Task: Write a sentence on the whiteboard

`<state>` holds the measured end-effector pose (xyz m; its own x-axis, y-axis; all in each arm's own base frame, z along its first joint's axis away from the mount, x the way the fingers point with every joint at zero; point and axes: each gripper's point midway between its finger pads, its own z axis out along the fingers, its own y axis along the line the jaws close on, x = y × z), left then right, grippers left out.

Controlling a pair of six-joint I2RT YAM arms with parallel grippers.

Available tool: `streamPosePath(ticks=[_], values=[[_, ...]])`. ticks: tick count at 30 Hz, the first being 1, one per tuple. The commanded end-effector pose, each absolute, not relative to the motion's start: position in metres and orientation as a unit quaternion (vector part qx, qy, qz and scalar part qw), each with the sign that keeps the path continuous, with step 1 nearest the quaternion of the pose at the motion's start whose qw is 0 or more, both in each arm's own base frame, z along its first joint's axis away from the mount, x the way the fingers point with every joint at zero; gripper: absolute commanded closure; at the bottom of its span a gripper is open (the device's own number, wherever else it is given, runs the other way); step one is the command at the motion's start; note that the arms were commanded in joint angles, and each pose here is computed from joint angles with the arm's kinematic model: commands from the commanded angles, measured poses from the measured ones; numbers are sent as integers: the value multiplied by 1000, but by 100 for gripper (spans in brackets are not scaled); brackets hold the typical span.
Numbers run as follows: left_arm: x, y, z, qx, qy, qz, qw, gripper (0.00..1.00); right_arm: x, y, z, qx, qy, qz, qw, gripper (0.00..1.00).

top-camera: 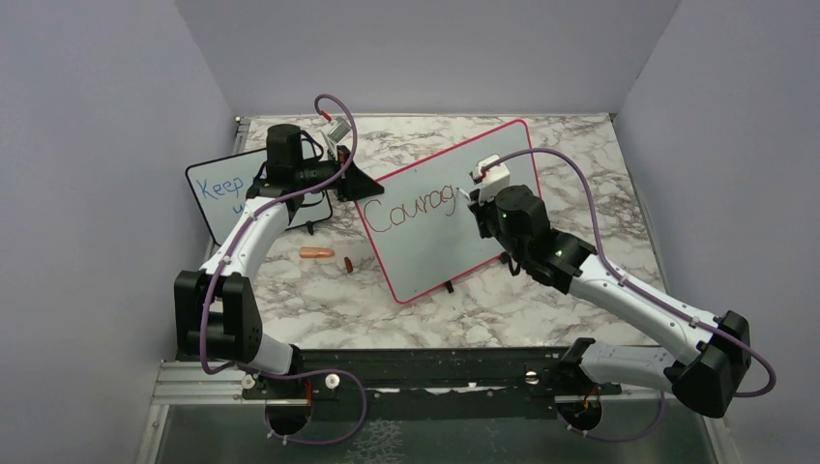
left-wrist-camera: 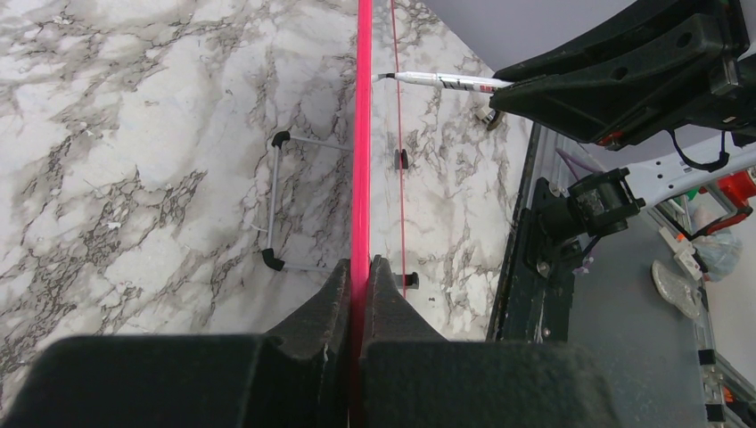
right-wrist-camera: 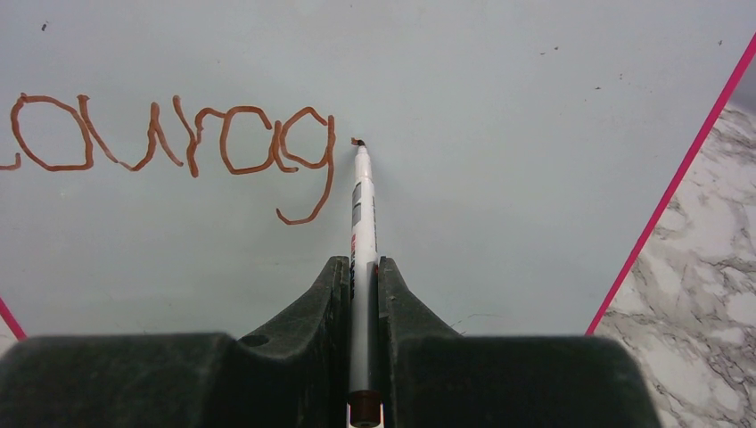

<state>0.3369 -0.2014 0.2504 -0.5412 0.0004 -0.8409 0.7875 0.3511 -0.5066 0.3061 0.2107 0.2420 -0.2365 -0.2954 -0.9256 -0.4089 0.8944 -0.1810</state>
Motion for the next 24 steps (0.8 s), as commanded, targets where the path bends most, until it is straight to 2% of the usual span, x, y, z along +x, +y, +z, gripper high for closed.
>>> streamPosePath(ticks=[1,24], values=[[333,-203,213,272,750,-481,362,100,311,201,237,-214,788,31,576,99],[332,-203,214,275,749,-482,363,100,322,203,259,-200,768,35,608,99]])
